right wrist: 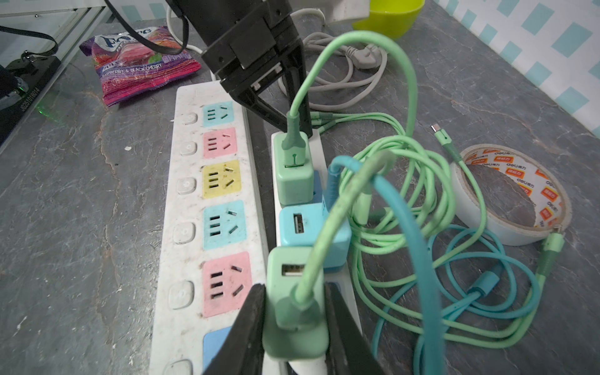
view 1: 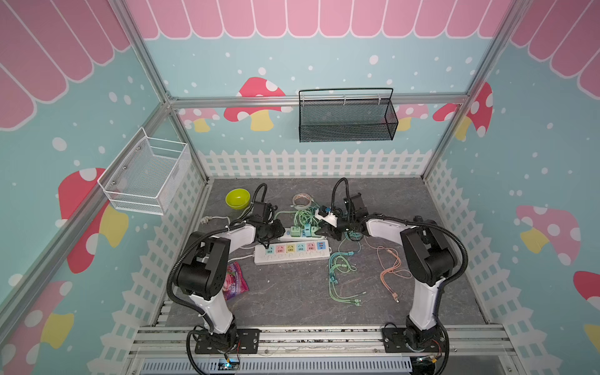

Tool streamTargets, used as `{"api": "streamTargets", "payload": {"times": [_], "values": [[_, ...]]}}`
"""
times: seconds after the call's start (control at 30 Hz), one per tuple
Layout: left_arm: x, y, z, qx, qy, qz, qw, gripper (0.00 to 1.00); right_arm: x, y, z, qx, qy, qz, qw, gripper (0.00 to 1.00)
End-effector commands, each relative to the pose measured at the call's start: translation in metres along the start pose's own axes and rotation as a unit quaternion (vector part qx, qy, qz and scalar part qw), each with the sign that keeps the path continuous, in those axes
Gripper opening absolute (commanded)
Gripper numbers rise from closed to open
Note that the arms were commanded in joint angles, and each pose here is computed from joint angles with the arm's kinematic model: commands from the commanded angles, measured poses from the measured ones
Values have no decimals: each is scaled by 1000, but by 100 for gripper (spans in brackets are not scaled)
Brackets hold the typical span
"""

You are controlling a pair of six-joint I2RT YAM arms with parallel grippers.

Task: Insert plugs into power strip
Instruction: Rotate the socket at the center of the table, then insert the plug into the socket.

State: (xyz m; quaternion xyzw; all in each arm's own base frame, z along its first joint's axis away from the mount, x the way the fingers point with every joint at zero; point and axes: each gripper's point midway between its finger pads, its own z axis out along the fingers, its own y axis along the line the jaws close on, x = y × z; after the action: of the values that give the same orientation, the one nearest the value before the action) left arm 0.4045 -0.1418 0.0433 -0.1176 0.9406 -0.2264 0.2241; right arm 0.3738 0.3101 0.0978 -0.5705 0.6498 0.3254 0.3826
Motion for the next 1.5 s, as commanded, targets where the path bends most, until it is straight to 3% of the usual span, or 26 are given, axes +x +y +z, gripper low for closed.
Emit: {"api": "streamTargets", "payload": {"times": [0.0,0.63,1.47], "values": [[9,15,9,-26,20,-2,999,33,11,16,7,-24,7,6,1000,0],[11,17,9,-33,26,-1,999,33,-8,1,-16,1,-55,-10,998,0],[10,17,9,-36,28,-1,999,33,-2,-11,-7,-5,-66,-10,998,0]]}}
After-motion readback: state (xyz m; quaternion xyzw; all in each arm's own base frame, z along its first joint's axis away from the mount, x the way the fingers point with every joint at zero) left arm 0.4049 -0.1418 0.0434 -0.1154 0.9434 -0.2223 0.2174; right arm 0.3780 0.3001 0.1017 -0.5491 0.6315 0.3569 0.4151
